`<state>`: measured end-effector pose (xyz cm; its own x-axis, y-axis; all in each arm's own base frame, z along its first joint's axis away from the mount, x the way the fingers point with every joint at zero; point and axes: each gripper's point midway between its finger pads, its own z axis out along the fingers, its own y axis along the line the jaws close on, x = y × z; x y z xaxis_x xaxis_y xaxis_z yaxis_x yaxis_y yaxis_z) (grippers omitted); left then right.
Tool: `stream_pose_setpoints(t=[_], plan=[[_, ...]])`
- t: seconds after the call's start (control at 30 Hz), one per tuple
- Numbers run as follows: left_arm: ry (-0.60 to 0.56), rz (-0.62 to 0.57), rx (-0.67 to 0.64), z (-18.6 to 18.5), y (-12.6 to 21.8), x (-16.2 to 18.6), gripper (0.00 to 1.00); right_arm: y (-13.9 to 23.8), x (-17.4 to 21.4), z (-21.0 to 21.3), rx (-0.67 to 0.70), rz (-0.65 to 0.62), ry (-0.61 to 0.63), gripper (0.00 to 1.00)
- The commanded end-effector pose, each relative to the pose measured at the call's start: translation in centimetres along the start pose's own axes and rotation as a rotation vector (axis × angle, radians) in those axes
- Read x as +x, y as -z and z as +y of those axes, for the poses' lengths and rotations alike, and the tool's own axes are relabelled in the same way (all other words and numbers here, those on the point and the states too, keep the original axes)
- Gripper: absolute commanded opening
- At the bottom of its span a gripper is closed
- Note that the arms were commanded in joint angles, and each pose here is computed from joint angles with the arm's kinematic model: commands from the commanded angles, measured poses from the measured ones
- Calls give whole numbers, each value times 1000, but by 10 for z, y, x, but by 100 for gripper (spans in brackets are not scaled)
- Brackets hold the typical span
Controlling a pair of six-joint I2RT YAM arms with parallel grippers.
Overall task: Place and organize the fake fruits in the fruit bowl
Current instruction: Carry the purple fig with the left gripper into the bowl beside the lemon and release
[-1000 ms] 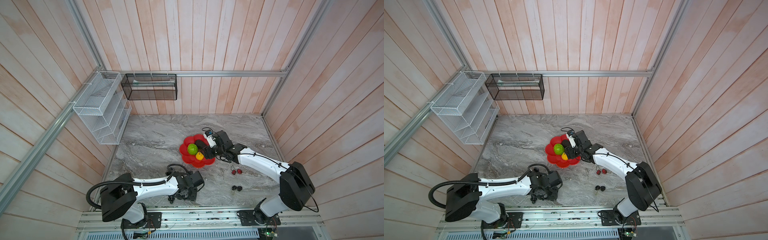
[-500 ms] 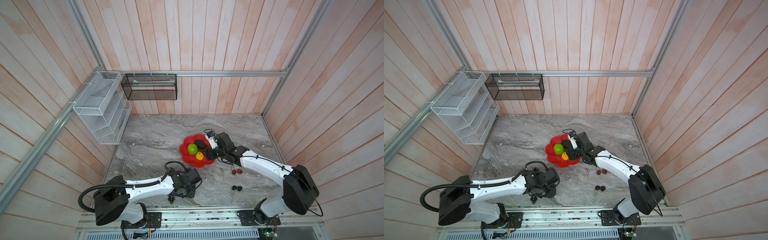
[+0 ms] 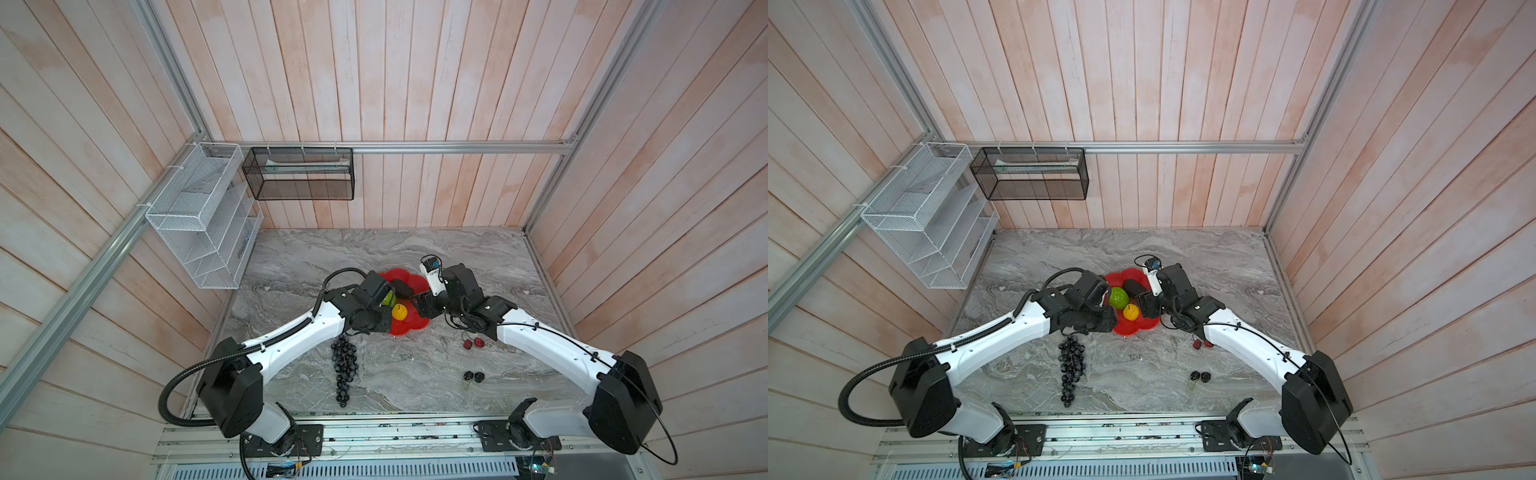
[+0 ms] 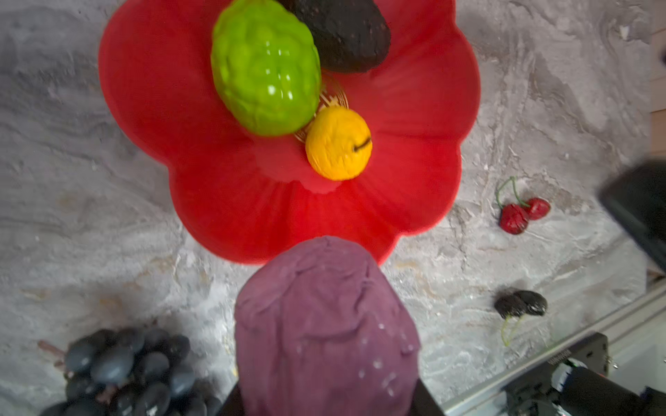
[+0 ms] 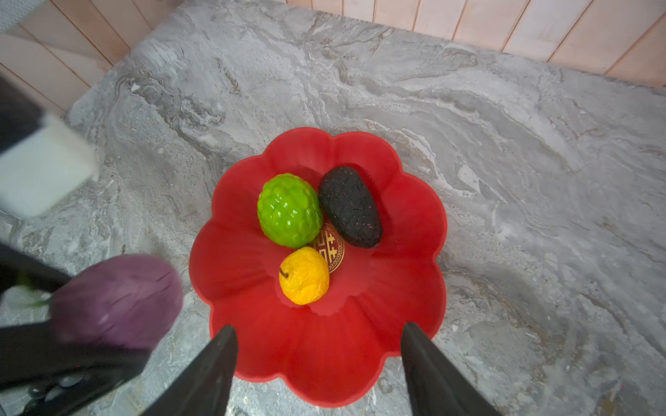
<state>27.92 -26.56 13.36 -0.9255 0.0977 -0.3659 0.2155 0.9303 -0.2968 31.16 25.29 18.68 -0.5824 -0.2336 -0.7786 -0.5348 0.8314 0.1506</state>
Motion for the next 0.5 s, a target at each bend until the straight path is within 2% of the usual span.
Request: stream_pose_setpoints(t=[0.0, 0.23, 0.47], plan=[[-91, 37, 8, 1, -21, -13, 37, 9, 12, -5, 23, 16, -34, 72], [-111, 75, -18, 11, -63, -32, 37, 26, 22, -18, 49, 0, -75, 72], [-84, 97, -38, 24, -84, -32, 41, 27, 36, -29, 62, 25, -95, 72]])
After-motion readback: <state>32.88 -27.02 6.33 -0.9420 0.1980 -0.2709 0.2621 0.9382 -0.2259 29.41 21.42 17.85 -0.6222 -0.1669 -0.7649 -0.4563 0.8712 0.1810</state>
